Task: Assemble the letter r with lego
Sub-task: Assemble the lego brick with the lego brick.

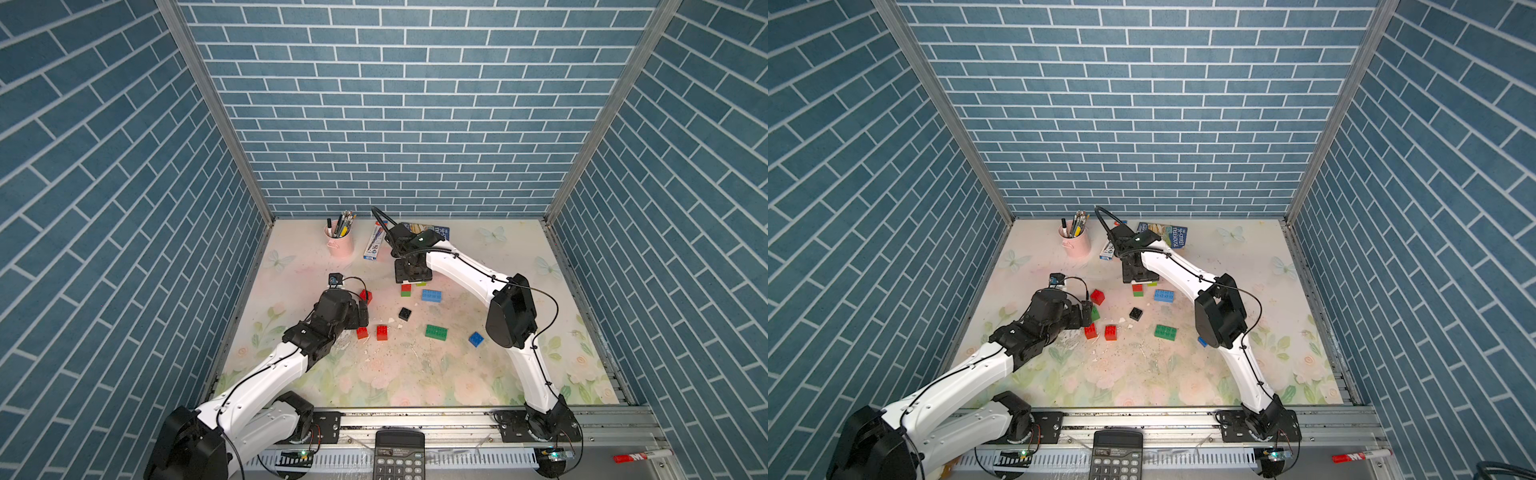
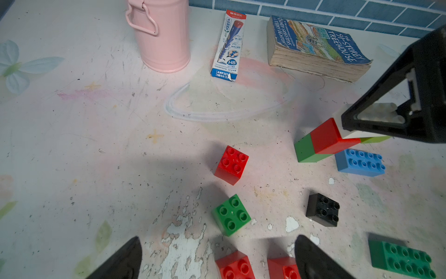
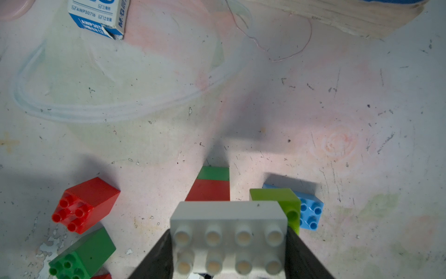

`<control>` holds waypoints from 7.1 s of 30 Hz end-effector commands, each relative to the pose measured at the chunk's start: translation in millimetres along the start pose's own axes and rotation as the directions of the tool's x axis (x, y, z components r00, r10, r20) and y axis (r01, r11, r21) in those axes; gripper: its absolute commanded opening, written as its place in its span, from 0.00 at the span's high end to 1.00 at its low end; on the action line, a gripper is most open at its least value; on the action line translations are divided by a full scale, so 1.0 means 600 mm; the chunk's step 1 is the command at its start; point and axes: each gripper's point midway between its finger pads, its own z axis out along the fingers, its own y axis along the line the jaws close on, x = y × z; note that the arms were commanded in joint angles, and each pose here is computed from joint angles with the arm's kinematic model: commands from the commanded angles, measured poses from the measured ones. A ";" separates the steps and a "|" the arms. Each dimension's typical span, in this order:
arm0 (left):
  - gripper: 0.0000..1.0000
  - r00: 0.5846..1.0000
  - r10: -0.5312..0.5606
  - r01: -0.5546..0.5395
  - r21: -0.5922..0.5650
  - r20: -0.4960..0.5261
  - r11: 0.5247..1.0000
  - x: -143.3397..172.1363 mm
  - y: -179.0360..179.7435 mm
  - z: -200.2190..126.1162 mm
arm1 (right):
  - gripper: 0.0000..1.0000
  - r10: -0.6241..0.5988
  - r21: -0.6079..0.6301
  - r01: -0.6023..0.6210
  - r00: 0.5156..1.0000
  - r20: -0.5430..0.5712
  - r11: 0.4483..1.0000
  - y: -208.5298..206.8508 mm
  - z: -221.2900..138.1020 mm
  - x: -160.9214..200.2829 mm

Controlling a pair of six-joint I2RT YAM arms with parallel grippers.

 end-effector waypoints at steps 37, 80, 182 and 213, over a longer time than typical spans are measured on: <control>0.00 1.000 0.001 -0.001 -0.043 -0.002 0.999 0.004 0.016 0.002 | 0.90 -0.056 0.065 0.063 0.992 -0.118 0.996 -0.055 0.041 0.027; 0.00 1.000 0.008 -0.009 -0.078 -0.016 0.997 -0.006 0.020 0.002 | 0.96 -0.169 0.100 0.200 0.952 -0.254 0.975 -0.054 0.109 0.054; 0.00 0.997 -0.024 0.029 -0.064 0.075 0.998 -0.046 0.023 -0.045 | 0.12 -0.187 -0.064 0.191 0.980 0.063 0.979 0.019 -0.042 -0.043; 0.00 0.955 0.271 -0.296 0.294 0.124 0.909 -0.101 -0.147 0.049 | 0.01 0.001 -0.337 0.056 0.986 0.166 0.940 -0.153 -0.177 0.049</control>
